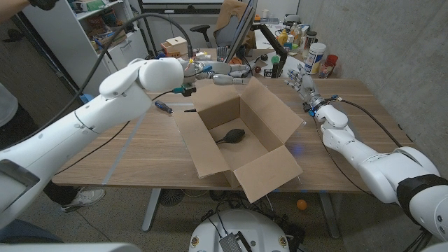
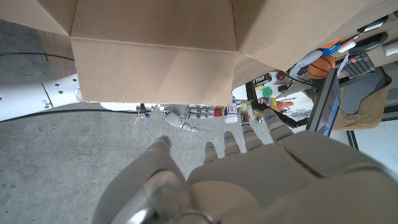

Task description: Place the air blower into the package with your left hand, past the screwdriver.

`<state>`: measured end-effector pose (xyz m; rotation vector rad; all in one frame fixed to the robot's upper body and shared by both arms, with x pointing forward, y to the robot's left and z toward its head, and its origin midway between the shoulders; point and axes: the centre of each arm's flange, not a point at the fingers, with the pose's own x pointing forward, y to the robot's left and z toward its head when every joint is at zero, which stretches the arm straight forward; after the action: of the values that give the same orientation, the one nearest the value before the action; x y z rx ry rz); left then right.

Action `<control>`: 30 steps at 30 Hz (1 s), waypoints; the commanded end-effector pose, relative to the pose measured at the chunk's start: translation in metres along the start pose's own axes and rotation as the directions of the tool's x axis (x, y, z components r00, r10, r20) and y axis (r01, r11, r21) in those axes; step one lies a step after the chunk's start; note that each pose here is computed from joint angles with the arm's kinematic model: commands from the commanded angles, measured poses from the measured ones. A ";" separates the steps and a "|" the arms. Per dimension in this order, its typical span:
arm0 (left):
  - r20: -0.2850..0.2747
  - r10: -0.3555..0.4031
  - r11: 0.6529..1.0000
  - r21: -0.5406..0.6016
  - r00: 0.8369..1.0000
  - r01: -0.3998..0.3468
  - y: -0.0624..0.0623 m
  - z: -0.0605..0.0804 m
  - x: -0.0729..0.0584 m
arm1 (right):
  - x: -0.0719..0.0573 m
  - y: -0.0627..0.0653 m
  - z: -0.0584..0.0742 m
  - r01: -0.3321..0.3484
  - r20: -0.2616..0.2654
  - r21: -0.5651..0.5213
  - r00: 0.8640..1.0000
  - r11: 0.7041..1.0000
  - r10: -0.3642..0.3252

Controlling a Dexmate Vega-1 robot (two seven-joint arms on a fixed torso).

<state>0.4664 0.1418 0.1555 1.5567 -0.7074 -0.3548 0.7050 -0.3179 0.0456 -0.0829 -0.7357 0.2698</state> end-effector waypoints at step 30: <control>0.143 0.197 0.961 -0.224 0.970 -0.162 0.001 -0.071 -0.018 | -0.050 0.045 0.016 0.110 0.060 0.004 0.992 0.994 -0.110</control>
<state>0.4875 0.1945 0.1614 1.3550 -0.8103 -0.3296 0.6803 -0.3049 0.0412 -0.0431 -0.7779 0.1876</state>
